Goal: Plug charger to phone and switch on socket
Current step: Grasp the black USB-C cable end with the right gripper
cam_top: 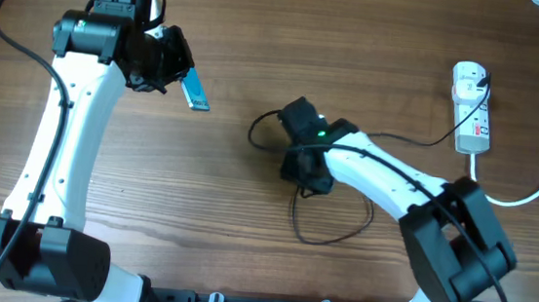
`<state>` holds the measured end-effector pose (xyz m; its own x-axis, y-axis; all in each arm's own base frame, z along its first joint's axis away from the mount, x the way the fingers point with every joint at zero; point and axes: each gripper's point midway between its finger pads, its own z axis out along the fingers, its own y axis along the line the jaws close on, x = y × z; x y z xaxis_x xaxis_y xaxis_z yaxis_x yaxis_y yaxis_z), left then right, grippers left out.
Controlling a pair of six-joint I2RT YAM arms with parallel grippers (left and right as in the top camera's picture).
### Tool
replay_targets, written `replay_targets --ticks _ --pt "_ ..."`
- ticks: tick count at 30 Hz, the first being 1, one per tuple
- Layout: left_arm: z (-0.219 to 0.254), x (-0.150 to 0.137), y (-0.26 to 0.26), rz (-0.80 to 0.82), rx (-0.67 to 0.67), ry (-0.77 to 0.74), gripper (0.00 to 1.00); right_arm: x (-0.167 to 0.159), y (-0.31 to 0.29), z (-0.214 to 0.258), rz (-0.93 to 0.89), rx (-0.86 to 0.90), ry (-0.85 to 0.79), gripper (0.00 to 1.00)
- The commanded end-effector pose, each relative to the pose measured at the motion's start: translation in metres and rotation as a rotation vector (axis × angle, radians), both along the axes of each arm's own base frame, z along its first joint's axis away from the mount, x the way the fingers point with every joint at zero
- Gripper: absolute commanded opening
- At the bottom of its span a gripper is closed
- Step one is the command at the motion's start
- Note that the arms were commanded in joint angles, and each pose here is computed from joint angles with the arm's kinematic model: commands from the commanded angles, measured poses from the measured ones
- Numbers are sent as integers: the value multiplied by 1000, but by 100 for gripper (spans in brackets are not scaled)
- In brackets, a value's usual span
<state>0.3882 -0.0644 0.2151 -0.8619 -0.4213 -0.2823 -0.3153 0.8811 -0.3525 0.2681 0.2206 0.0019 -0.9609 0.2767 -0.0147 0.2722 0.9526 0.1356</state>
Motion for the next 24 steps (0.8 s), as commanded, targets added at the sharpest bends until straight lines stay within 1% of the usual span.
replay_targets --ticks 1,4,7,9,12,13,16,18,21,24 --pt "-1 3 -1 -8 -9 -6 4 0 -12 -19 -11 -77 10 39" --pt "-1 4 -1 -8 -9 -12 4 -2 -14 -27 -8 -95 25 39" --pt "0 5 -1 -8 -9 -15 4 -5 -15 -30 -8 -98 40 36" --pt "0 5 -1 -8 -9 -16 4 -10 -15 -32 -5 -95 68 36" --pt "0 5 -1 -8 -9 -16 4 -12 -17 -32 -5 -104 74 26" --pt "0 5 -1 -8 -9 -15 4 -13 -18 -32 -6 -107 76 25" --pt "0 5 -1 -8 -9 -16 4 -14 -19 -32 24 -113 82 29" --pt "0 5 -1 -8 -9 -16 4 -14 -18 -32 47 -108 81 29" --pt "0 5 -1 -8 -9 -15 4 -13 -18 -32 46 -107 77 24" --pt "0 5 -1 -8 -9 -15 4 -13 -20 -33 46 -122 73 23"
